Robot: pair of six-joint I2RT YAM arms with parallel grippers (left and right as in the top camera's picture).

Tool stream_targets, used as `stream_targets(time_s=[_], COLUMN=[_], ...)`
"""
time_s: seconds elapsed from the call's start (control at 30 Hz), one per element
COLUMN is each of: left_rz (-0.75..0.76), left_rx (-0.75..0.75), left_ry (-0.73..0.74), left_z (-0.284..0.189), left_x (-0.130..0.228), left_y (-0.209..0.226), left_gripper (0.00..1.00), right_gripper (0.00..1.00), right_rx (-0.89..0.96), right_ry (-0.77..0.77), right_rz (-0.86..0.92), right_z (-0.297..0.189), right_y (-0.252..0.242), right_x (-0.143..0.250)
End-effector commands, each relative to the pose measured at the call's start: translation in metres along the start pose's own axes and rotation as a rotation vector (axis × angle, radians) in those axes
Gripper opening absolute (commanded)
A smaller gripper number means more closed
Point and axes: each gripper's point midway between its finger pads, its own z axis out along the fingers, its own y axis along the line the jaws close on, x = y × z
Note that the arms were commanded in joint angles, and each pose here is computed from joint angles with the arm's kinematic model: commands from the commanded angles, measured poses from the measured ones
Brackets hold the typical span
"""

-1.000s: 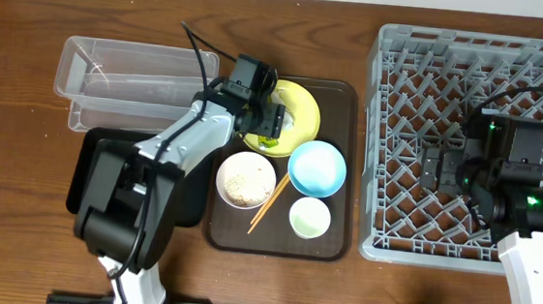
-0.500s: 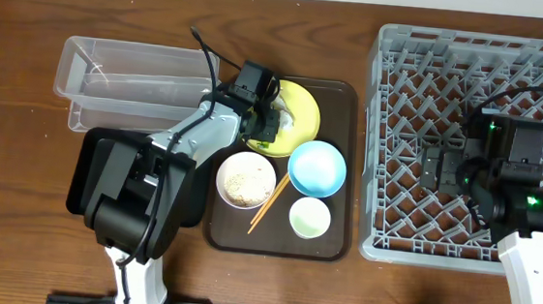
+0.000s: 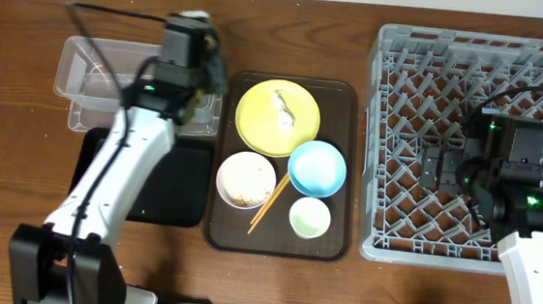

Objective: Sort waste into correct bins and load items into the dishwasher rack
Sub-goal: 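Carry the wrapper left and drop it into the clear bin, then return the left gripper to the plate and grasp the white tissue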

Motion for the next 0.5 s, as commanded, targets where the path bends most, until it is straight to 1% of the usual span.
stream_targets(time_s=[0.0,0.1,0.13,0.2,0.33,0.47], left_rz=[-0.158,-0.194,-0.194,-0.191,-0.164,-0.115], left_rx=[-0.14,-0.164,-0.163,-0.123,0.04,0.156], left_ry=[0.003,0.013,0.013,0.009,0.023,0.064], left_z=[0.01,0.013,0.013,0.013,0.013,0.014], left_x=[0.0,0.002,0.001,-0.001,0.0,0.015], left_y=[0.048,0.061,0.061,0.052,0.008,-0.04], left_gripper=[0.25,0.54,0.57,0.59,0.61,0.61], right_gripper=[0.99,0.99,0.99,0.99,0.99,0.99], right_rx=[-0.002,-0.002,-0.003,-0.003,-0.002,-0.003], right_ry=[-0.025,-0.024,-0.024,-0.023,-0.024,-0.024], right_rz=[0.007,0.007,0.007,0.007,0.007,0.007], right_z=[-0.005,-0.005,-0.006,-0.005,-0.005,-0.005], right_y=[0.001,0.001,0.001,0.001,0.001,0.001], right_x=[-0.008,-0.008,-0.008,-0.008,-0.008,-0.008])
